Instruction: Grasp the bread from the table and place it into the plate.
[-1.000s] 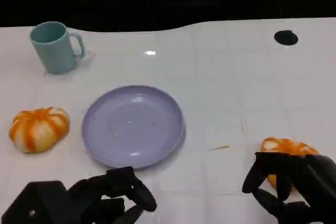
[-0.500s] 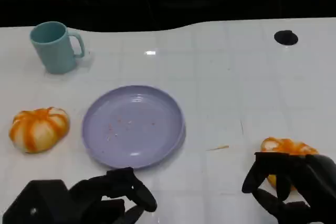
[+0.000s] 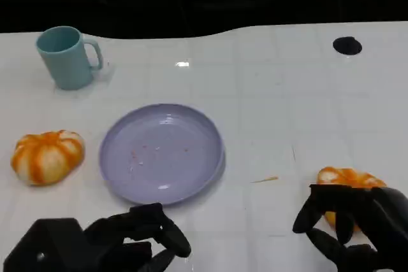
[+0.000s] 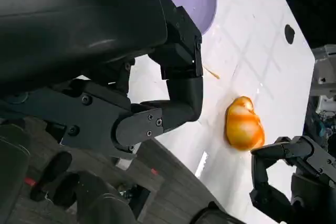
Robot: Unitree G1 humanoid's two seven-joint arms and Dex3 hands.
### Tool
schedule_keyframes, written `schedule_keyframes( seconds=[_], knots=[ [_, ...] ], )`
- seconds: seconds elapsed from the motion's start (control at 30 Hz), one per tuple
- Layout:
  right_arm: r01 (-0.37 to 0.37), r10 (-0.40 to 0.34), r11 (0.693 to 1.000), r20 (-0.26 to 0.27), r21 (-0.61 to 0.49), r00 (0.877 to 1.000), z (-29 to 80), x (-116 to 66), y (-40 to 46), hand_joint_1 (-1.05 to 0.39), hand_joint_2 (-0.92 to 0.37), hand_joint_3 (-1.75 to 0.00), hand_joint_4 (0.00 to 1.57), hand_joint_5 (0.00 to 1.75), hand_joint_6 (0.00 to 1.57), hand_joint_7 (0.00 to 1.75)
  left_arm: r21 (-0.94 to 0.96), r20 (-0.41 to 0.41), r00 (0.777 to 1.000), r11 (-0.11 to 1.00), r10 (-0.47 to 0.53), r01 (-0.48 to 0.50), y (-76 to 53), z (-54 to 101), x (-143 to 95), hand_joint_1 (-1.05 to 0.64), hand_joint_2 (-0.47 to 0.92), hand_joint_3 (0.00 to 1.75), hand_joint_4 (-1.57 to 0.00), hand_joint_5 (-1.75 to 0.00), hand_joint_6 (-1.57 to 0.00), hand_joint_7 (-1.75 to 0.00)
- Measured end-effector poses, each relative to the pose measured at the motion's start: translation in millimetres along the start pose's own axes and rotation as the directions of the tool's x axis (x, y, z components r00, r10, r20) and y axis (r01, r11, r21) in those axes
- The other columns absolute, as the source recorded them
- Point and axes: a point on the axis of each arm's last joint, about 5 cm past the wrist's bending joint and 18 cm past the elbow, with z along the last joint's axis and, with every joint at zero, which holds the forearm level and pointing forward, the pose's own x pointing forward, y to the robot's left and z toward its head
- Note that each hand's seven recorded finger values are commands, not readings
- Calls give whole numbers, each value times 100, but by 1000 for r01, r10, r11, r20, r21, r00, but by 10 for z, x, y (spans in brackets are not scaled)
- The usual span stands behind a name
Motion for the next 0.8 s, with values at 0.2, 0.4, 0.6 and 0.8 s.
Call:
schedule_keyframes(
  seconds=[0.2, 0.4, 0.6, 0.8],
  knots=[
    [25, -24, 1000, 14, -14, 1000, 3, 2, -9, -12, -32, -109, 86, 122, 95, 70, 2, 1, 1000, 1000, 0, 0, 0, 1, 1, -36, 92, 53, -64, -175, -58, -143],
    [80, -78, 994, 27, -77, 997, 1, 12, -40, -22, -36, -93, 74, 101, 85, 52, 1, 0, 1000, 1000, 1, -1, 3, -1, 3, -35, 92, 53, -64, -175, -58, -143],
    [75, -74, 976, 12, -207, 997, 36, 21, -100, -36, -71, -29, 50, 62, 69, 14, 0, -3, 1000, 1000, 3, -3, 9, -9, 6, -36, 92, 53, -64, -175, -58, -143],
    [24, -38, 939, -34, -343, 999, 106, 28, -204, -50, -86, -6, 23, 47, 48, 0, 1, -5, 1000, 1000, 3, -3, 12, -13, 6, -37, 92, 53, -64, -175, -59, -142]
  ],
)
